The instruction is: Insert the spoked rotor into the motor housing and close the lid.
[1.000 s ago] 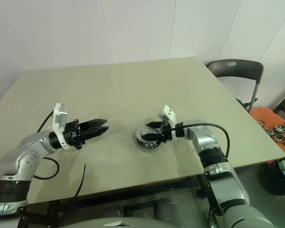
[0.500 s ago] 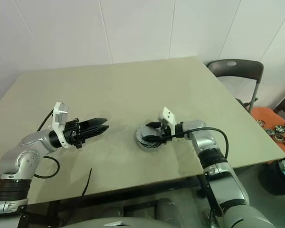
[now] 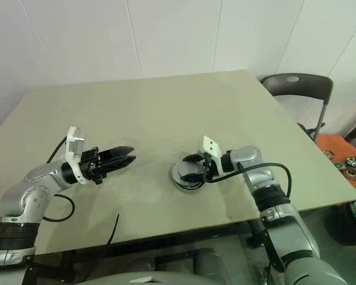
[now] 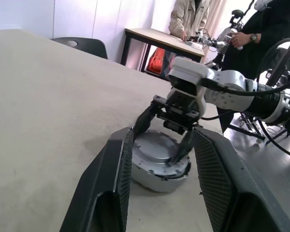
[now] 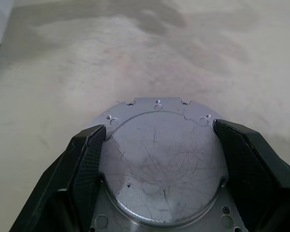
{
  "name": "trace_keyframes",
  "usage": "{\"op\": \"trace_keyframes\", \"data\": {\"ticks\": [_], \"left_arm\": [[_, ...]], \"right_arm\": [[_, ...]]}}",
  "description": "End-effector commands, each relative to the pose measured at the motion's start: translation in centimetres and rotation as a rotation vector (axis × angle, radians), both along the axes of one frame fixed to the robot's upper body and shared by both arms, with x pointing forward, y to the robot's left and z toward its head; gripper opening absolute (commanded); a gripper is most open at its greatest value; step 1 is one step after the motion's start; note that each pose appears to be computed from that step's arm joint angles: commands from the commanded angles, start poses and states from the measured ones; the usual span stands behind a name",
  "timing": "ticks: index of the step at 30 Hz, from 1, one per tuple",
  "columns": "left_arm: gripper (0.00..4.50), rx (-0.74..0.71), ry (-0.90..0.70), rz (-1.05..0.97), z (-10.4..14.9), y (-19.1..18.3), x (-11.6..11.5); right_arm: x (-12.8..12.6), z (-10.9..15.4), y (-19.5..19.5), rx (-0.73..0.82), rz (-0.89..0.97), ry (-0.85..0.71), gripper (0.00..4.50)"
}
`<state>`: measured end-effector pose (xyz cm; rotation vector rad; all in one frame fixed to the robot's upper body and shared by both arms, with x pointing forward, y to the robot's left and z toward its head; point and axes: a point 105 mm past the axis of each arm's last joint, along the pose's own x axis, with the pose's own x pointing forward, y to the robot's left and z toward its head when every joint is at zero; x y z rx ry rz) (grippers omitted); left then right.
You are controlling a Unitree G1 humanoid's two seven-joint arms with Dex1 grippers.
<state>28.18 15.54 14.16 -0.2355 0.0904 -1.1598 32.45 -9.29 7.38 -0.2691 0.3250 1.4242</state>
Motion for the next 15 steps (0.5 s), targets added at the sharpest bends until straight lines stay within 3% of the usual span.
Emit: {"op": "trace_keyframes", "data": {"ticks": [1, 5, 9, 15], "left_arm": [[2.09, -0.001, -0.045, -0.008, 1.0, 0.0, 0.2], [2.09, -0.002, -0.042, -0.009, 0.9, 0.0, 0.0], [2.09, 0.0, -0.041, -0.009, 0.9, 0.0, 0.0], [2.09, 0.002, -0.041, -0.009, 0.9, 0.1, 0.0]], "right_arm": [[0.8, 2.7, 0.8, 0.074, 0.0, -0.088, 3.19], [1.6, 3.4, 0.6, 0.11, -0.047, -0.094, 3.19], [0.7, 2.5, -1.4, 0.113, -0.036, 0.089, 3.19], [0.3, 1.4, -2.6, 0.079, -0.034, 0.13, 3.19]]}}
